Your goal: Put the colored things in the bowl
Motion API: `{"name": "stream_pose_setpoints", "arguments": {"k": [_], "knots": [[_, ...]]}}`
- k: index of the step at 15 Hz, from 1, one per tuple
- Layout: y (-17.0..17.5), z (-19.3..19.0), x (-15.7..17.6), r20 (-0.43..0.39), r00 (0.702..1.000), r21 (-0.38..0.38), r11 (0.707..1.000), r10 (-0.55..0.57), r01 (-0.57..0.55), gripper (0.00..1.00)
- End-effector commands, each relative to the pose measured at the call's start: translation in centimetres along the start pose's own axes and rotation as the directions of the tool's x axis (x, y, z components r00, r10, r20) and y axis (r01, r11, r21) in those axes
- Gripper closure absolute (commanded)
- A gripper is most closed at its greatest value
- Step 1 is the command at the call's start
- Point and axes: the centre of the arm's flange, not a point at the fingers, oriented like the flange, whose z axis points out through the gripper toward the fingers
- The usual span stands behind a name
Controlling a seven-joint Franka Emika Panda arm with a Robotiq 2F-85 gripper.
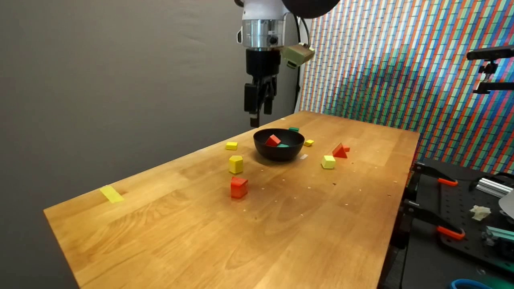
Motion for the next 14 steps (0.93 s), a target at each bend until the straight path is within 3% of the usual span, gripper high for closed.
{"name": "stream_pose_setpoints", "arguments": {"k": [1,7,14], "knots": [[-3.0,3.6,3.8,-0.059,0.995,0.021,0.996,-0.08,0.082,0.0],[-6.7,8.6,6.3,-0.031,0.977,0.08,0.973,-0.213,0.215,0.0],[-9.4,11.5,5.8,0.01,0.955,0.143,0.945,-0.298,0.293,0.0]]}}
